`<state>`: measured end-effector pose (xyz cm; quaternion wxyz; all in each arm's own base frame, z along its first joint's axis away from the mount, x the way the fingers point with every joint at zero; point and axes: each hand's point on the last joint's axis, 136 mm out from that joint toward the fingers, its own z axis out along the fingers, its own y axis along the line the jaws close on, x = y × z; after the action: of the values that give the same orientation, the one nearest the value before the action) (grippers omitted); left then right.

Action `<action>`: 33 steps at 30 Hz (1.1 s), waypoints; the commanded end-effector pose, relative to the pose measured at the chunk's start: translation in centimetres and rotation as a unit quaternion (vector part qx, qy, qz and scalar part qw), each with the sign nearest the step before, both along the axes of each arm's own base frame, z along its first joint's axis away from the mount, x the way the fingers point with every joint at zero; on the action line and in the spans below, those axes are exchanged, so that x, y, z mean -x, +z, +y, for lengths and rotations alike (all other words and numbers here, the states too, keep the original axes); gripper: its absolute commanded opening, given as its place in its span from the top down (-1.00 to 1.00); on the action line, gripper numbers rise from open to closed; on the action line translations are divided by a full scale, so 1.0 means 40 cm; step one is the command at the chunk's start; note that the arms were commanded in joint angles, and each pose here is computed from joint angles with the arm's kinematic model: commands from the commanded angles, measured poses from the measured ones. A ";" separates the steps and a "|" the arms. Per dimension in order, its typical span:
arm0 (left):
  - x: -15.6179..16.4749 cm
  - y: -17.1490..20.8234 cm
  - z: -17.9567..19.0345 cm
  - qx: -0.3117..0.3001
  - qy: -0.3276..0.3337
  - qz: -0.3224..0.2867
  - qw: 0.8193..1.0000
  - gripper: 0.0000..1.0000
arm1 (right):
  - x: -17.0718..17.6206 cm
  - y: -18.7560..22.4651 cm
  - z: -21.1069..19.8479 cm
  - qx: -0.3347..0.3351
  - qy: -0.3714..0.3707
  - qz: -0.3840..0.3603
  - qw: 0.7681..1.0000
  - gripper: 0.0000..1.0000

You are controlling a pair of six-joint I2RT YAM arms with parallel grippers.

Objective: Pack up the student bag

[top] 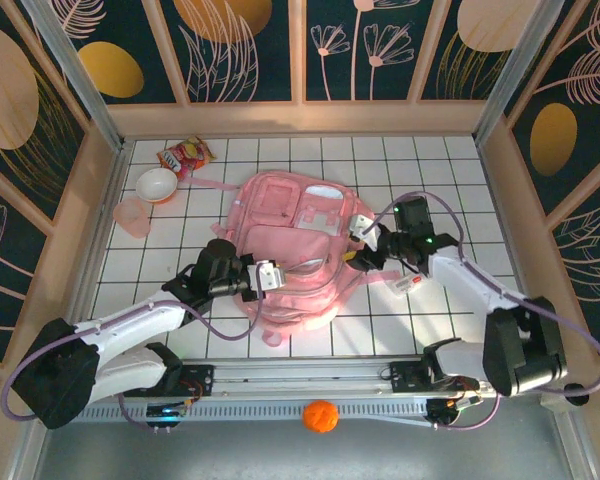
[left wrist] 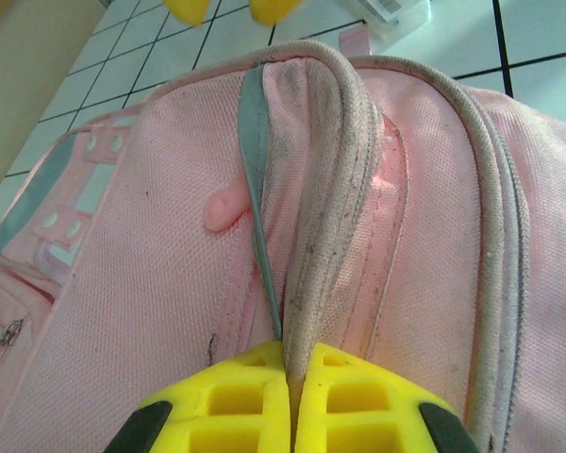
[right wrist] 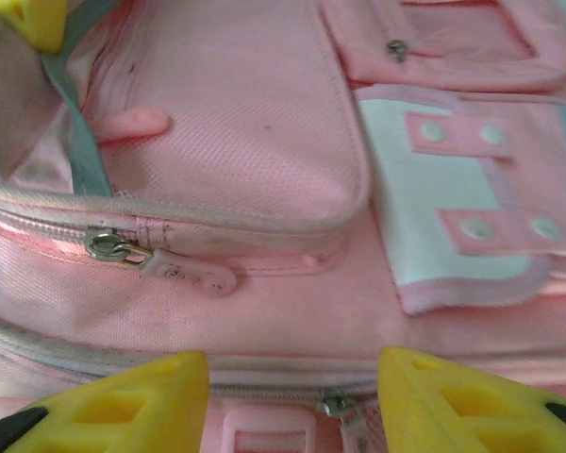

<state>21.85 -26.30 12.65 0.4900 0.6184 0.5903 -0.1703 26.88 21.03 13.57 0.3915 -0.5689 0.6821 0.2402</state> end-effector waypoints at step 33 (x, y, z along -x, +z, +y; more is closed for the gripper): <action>-0.070 0.101 -0.033 0.063 0.034 -0.011 0.997 1.00 | 0.112 0.092 0.117 -0.102 0.051 0.127 0.985 0.78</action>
<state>22.80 -26.67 13.07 0.4929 0.5928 0.6086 -0.1879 23.25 25.06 15.82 0.3369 -0.5366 0.6797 0.3695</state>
